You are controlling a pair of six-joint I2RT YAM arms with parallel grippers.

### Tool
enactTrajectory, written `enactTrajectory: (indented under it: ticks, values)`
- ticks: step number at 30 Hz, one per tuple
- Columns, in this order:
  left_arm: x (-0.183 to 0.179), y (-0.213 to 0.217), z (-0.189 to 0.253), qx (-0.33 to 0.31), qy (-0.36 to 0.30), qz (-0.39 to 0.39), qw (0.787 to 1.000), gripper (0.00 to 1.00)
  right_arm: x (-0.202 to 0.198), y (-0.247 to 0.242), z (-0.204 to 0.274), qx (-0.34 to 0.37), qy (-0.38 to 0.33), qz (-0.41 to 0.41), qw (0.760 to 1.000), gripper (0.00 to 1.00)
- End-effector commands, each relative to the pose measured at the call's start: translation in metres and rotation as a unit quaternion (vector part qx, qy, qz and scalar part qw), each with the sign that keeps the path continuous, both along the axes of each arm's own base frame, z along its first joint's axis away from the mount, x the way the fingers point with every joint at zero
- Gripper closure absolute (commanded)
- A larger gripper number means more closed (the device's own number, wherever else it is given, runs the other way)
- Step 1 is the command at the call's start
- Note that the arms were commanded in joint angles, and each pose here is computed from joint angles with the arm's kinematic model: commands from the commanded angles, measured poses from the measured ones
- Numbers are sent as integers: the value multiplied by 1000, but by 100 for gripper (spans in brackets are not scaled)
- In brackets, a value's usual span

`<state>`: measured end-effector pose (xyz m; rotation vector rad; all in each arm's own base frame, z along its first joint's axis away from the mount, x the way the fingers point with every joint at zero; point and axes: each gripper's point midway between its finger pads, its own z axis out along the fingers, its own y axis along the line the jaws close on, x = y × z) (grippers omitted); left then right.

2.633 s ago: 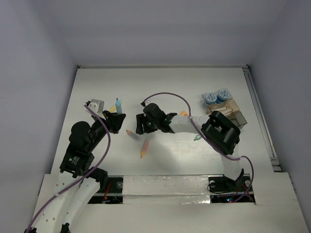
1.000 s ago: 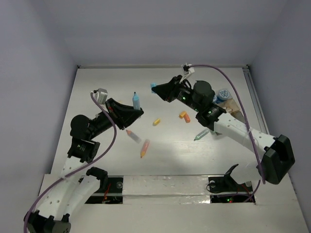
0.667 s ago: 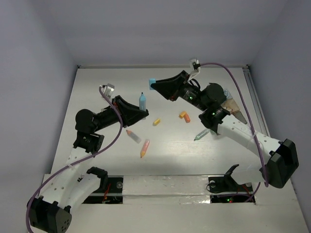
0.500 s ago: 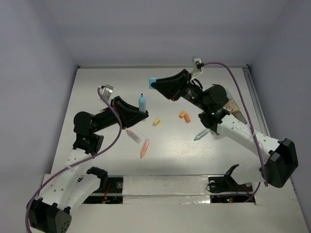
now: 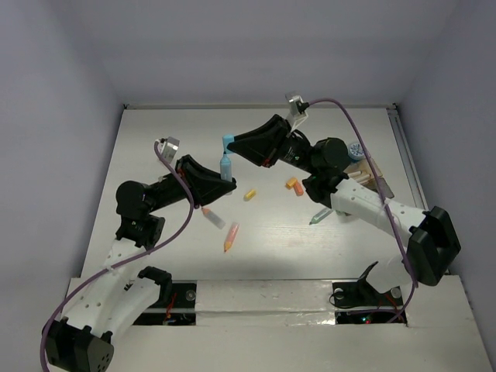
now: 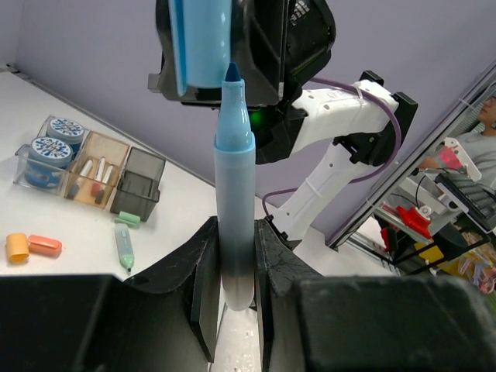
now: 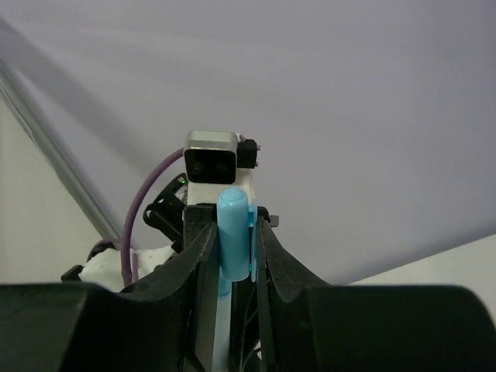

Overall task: Sort the stationery into containers
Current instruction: Close the pen cap on the pen.

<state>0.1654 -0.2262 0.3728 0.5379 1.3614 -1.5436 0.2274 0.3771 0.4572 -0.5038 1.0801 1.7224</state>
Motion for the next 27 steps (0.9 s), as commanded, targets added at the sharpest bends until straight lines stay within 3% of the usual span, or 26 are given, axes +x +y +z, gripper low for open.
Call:
enactTrajectory:
  ticks: [1,27]
  values:
    - [-9,1,7,-7,-35,-9,999,100,-26,-12,44,56,-70,18,996,100]
    - [-4,2,3,2,-40,10,999,100,-26,7,26,38,-55,41,997,100]
